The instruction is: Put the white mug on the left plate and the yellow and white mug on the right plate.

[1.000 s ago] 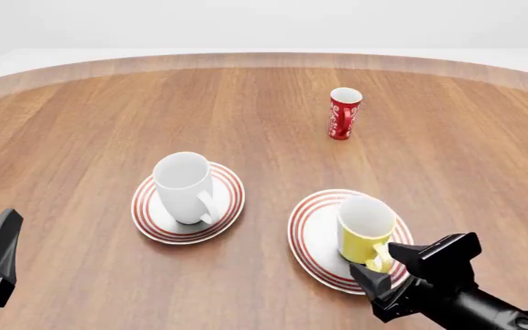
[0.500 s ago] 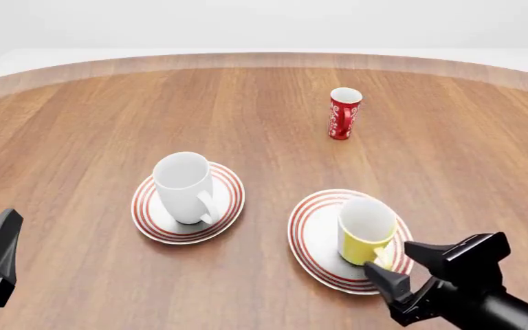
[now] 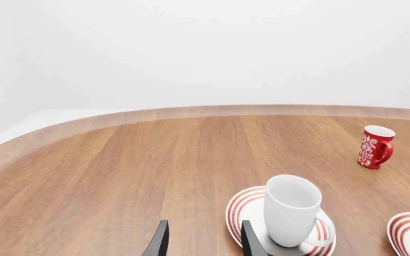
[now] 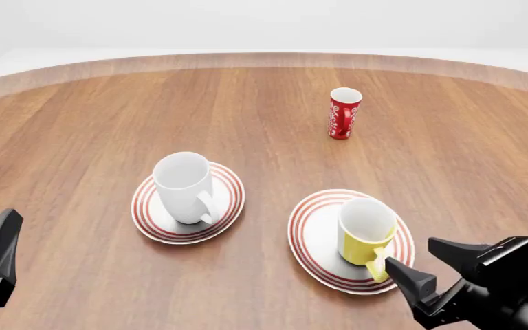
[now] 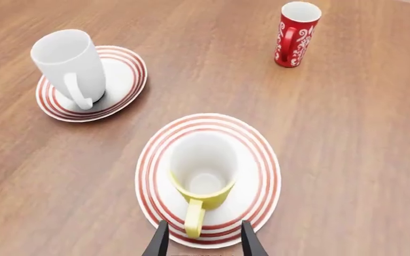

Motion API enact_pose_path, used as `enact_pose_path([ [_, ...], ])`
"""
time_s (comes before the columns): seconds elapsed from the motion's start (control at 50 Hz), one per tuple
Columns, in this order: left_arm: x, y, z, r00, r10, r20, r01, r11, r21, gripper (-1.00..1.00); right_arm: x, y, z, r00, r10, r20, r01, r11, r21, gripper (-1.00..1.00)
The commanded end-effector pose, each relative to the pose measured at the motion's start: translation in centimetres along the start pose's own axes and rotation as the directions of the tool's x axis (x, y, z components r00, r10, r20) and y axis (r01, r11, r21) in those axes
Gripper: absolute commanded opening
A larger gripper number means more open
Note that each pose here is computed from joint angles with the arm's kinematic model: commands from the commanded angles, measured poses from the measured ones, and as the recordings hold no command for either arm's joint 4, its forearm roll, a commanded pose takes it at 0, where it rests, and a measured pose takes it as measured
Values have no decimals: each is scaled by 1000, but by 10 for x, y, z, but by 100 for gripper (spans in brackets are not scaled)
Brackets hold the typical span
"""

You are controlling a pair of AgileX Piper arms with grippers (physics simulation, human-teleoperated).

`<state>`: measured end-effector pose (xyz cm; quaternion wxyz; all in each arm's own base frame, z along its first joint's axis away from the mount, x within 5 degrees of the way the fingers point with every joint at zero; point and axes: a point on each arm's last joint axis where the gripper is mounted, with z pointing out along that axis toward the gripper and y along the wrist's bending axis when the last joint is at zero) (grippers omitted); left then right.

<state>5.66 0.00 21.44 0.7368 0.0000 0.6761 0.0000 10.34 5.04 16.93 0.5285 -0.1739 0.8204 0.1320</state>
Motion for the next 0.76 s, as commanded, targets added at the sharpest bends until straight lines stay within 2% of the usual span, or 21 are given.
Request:
enact_pose_path([
  [0.02,0,0,0,1000,0,0,0,1000,0,100,-1,-5,-17,999,3,40,-4,999,42,100],
  [0.1,0,0,0,1000,0,0,0,1000,0,100,0,-7,-29,998,8,65,-12,998,66,100],
  [0.48,0,0,0,1000,0,0,0,1000,0,100,6,-12,-47,994,-10,108,-6,989,151,100],
  [0.76,0,0,0,1000,0,0,0,1000,0,100,0,-14,-54,990,-28,139,0,980,198,100],
])
